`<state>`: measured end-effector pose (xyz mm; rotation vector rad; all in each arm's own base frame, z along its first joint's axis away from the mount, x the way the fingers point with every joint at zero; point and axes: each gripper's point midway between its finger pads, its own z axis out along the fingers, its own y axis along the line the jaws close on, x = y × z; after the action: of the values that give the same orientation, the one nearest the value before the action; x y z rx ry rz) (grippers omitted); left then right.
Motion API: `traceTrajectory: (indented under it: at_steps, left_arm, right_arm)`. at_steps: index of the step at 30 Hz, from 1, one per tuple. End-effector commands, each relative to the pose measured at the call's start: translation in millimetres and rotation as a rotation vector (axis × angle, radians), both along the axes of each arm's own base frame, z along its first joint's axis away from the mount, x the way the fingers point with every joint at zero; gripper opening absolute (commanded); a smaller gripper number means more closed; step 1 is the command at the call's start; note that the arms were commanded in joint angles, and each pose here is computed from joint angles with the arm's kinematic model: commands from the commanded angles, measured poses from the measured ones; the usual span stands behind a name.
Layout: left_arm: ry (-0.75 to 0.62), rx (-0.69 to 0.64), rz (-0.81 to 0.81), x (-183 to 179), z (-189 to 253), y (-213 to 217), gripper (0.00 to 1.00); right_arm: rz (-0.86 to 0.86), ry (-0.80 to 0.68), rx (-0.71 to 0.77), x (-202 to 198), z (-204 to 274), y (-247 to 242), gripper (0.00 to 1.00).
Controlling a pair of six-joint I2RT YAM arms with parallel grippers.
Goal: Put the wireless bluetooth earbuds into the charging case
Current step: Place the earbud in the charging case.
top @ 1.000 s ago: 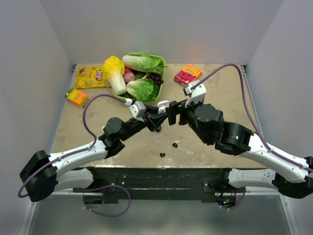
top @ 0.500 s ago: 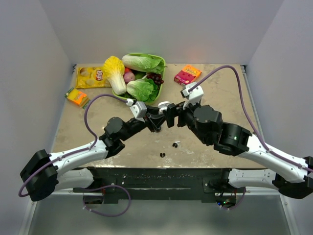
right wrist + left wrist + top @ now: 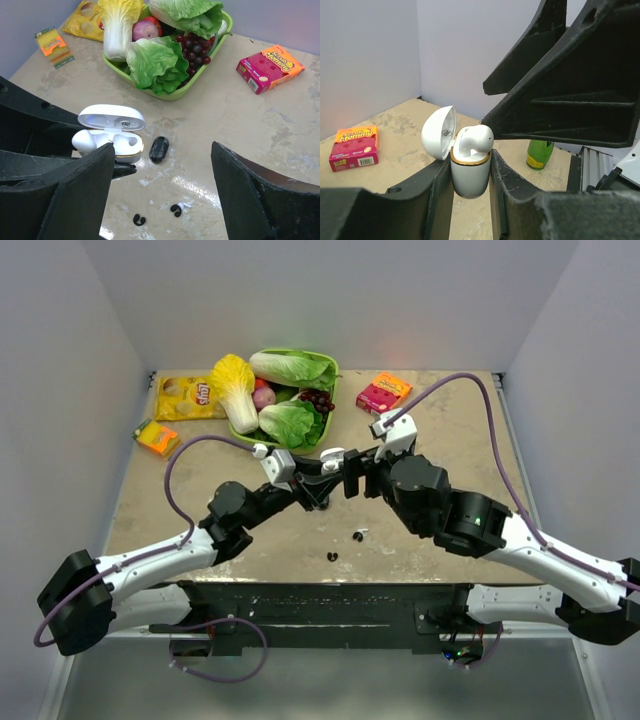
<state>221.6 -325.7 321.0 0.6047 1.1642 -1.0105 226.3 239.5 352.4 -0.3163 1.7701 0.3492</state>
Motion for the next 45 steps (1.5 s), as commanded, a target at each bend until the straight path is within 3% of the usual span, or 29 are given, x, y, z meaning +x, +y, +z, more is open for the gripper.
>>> traceTrajectory:
  at_steps: [1, 4, 6, 10, 21, 45]
  left_arm:
    - [-0.073, -0.068, 0.000, -6.3, 28.1, 6.8, 0.00]
    - [-0.040, -0.030, 0.021, 2.4, 20.6, 2.1, 0.00]
    - [-0.027, -0.016, 0.032, 7.2, 15.3, -0.5, 0.00]
    - [-0.019, -0.019, 0.032, 9.5, 12.9, -3.0, 0.00]
    - [-0.039, -0.038, 0.019, 3.8, 19.5, 0.0, 0.00]
    - [-0.062, -0.063, 0.017, -1.7, 27.7, 5.9, 0.00]
  right_arm:
    - [-0.024, -0.039, 0.088, -2.5, 20.9, -14.0, 0.81]
    - [0.052, -0.079, 0.188, -10.9, 38.8, -7.2, 0.84]
    - [0.072, -0.072, 0.215, -13.0, 46.5, -2.5, 0.93]
    - [0.074, -0.034, 0.189, -7.9, 40.2, 12.7, 0.98]
    - [0.039, 0.023, 0.089, 2.4, 10.0, 25.7, 0.98]
    - [-0.042, -0.005, 0.068, 3.0, 12.9, -4.3, 0.98]
